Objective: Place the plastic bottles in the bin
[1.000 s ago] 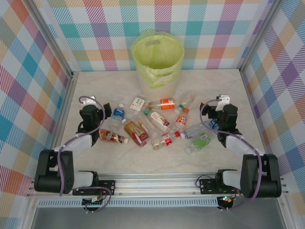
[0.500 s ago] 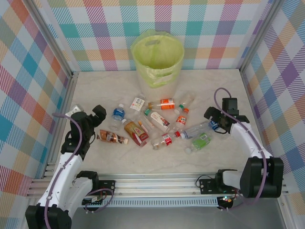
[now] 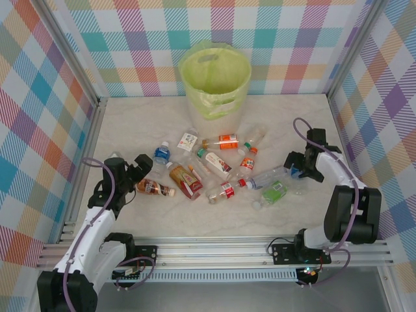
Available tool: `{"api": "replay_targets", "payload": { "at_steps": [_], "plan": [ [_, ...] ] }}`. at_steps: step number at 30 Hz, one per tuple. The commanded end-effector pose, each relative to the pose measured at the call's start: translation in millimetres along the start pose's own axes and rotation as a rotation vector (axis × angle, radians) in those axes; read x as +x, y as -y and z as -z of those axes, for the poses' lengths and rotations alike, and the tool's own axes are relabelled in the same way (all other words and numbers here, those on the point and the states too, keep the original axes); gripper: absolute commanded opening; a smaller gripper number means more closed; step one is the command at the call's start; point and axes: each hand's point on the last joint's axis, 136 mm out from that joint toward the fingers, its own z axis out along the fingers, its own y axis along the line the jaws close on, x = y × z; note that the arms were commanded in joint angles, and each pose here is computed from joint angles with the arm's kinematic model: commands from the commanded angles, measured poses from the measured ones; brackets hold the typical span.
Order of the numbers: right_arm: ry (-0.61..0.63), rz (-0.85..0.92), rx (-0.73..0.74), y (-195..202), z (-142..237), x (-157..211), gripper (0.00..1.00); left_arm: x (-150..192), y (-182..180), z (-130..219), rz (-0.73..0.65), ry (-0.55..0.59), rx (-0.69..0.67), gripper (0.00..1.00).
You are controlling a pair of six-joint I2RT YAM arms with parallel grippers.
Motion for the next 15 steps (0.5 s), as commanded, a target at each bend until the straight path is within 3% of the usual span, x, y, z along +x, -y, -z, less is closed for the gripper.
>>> {"api": "replay_targets", "payload": {
  "at_steps": [1, 15],
  "plan": [
    [-0.017, 0.022, 0.052, 5.4, -5.2, -8.7, 0.99, -3.2, 17.4, -2.3, -0.006, -0.010, 0.064, 1.00],
    [-0.078, -0.067, 0.104, 20.9, -52.0, 7.7, 0.73, -2.0, 25.1, -9.2, -0.004, -0.053, 0.074, 1.00]
  ]
}}
